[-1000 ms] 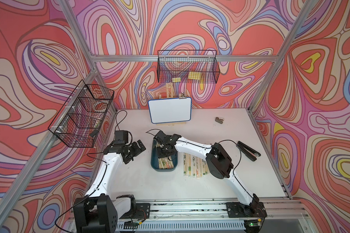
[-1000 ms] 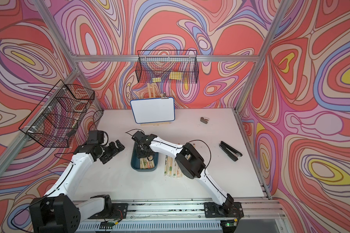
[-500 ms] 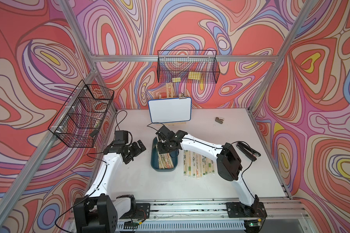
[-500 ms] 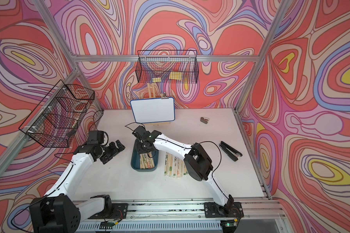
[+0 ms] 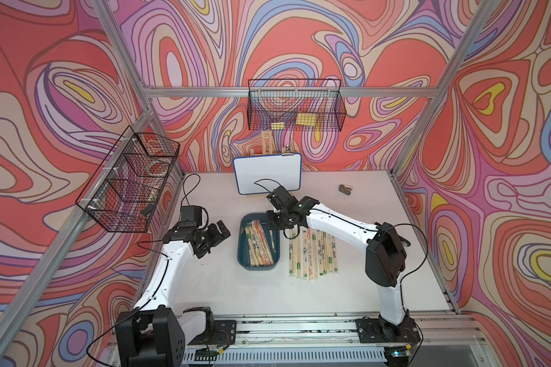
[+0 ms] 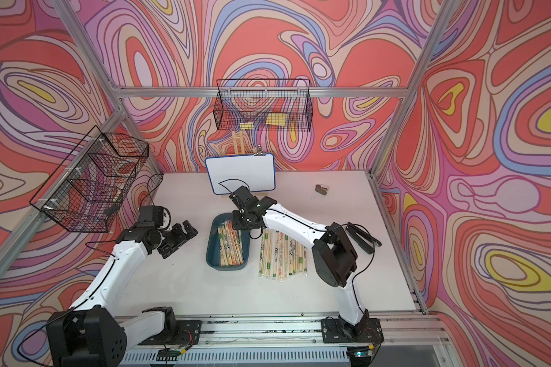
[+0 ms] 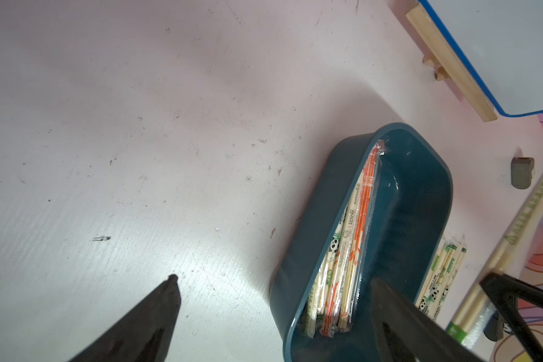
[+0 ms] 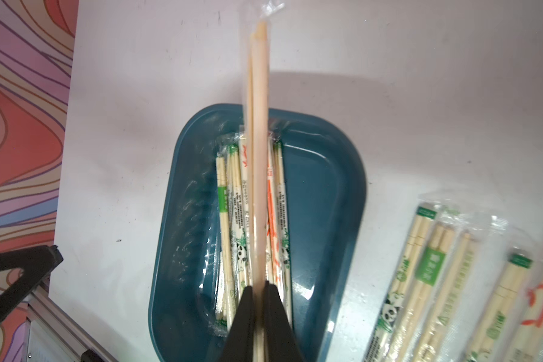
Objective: Take the paired disposable chopsticks out of the storage box
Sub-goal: Pick up the paired disposable chopsticks from the storage box, then place the paired disposable chopsticks at the center of the board.
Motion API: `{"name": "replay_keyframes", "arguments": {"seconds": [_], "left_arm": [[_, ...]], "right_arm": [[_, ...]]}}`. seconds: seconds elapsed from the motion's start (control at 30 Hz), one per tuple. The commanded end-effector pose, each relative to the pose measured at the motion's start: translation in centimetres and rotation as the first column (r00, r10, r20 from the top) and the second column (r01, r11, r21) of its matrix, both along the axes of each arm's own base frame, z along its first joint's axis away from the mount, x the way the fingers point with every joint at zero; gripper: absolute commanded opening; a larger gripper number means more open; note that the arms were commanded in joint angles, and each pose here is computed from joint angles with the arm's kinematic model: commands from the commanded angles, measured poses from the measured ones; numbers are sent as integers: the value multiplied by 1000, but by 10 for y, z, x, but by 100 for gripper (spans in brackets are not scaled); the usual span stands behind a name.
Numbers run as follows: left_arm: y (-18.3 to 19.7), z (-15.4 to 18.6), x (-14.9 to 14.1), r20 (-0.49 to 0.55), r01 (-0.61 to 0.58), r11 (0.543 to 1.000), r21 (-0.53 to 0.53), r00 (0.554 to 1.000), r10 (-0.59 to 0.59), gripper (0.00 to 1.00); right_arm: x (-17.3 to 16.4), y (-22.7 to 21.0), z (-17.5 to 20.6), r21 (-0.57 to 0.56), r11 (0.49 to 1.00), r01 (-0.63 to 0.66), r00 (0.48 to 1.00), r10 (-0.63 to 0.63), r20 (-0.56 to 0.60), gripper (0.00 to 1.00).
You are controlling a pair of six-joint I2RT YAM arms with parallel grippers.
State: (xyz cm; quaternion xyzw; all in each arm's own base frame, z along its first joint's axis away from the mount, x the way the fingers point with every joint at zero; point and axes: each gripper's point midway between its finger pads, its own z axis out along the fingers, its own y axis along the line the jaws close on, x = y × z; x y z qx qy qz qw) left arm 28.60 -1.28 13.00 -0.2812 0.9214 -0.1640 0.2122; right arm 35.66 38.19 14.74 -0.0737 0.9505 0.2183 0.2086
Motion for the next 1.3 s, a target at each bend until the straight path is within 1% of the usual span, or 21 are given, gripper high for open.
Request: {"name": "replay_keyframes", "arguments": {"seconds": [0.0,0.17,0.3,0.53,0.7,0.83,1.27], "left_arm": [[-1,4,0,17,11,1000,-8,1000,-11,100],[-2,3,-2,13,9,1000,-14,1000,-9,100],[-2,4,-2,16,8,1000,-15,1000,-8,100],[-2,6,-2,17,9,1000,-17,1000,-8,100],[-2,7,-2,17,9,1000,-18,1000,-8,100],[-3,6,-2,16,8,1000,-23,1000,-8,100],[-3,5,-4,16,8,1000,-20,1000,-8,100]], "right_arm": [[8,-24,12,13,997,71,997,-72,30,0],[6,-53,-1,-21,991,131,991,-131,11,0],[-3,-60,-22,-42,988,146,989,-147,-33,0],[-17,-62,-56,-25,985,173,979,-174,-108,0],[-28,-55,-76,-15,986,167,974,-167,-154,0],[-33,-49,-85,-28,987,158,973,-161,-167,0],[-43,-54,-108,-69,984,164,965,-174,-196,0]]}}
